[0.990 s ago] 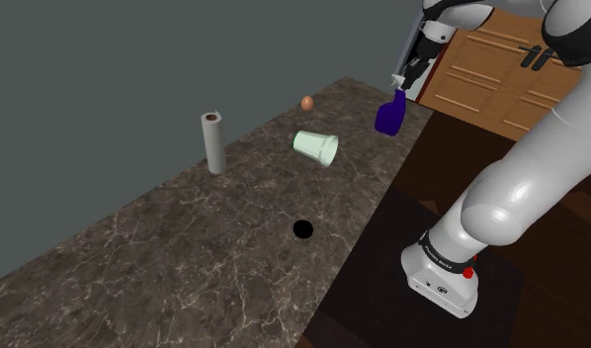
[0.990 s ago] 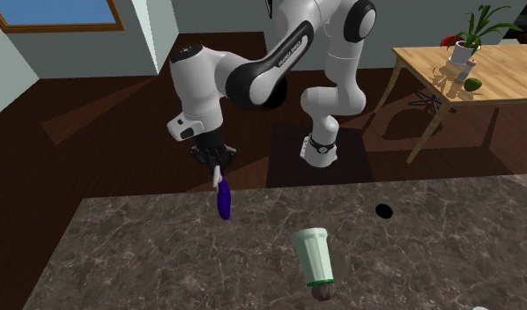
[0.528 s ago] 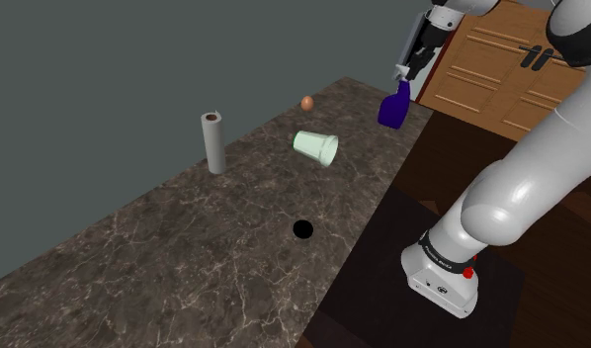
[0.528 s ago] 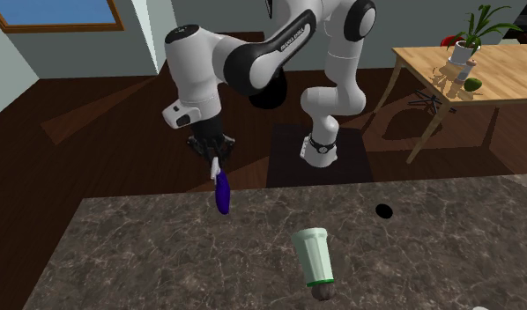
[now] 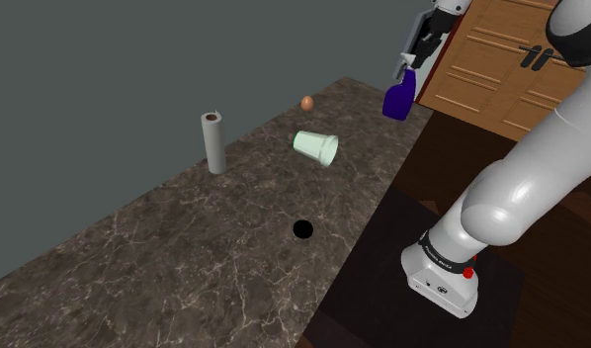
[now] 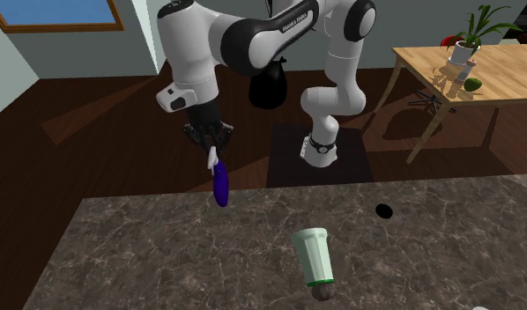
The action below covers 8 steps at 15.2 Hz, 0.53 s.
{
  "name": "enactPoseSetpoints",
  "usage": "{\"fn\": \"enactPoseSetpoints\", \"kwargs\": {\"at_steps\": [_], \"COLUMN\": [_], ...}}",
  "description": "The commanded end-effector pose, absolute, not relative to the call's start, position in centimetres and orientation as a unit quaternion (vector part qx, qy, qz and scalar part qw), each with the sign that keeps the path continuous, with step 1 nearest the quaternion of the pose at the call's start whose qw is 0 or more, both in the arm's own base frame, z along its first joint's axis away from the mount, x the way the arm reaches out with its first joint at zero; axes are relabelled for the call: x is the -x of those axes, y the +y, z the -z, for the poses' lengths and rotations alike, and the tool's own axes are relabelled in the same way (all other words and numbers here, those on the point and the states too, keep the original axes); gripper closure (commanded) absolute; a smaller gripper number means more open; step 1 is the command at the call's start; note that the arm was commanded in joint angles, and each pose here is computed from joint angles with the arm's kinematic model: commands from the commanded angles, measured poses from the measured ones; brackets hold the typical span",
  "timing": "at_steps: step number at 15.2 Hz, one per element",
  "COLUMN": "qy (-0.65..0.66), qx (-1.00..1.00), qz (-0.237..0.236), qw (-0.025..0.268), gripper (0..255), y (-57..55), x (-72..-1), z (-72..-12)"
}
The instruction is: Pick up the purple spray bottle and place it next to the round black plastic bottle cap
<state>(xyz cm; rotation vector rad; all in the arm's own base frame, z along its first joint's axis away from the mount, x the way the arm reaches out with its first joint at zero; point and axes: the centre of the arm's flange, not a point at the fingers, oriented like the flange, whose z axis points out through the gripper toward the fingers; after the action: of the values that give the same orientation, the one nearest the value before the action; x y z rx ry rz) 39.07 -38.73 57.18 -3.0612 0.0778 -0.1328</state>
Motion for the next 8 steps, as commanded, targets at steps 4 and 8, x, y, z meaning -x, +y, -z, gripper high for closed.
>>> {"fn": "enactPoseSetpoints", "kwargs": {"at_steps": [4,8], "qy": [0.025,0.025], "qx": [0.998,0.998], "qz": [0.043,0.043], "qw": [0.038,0.038], "gripper": [255,255], "y": [-38.7,-38.7], "x": [-39.2,-39.2], "z": [-59.8,-61.9]}}
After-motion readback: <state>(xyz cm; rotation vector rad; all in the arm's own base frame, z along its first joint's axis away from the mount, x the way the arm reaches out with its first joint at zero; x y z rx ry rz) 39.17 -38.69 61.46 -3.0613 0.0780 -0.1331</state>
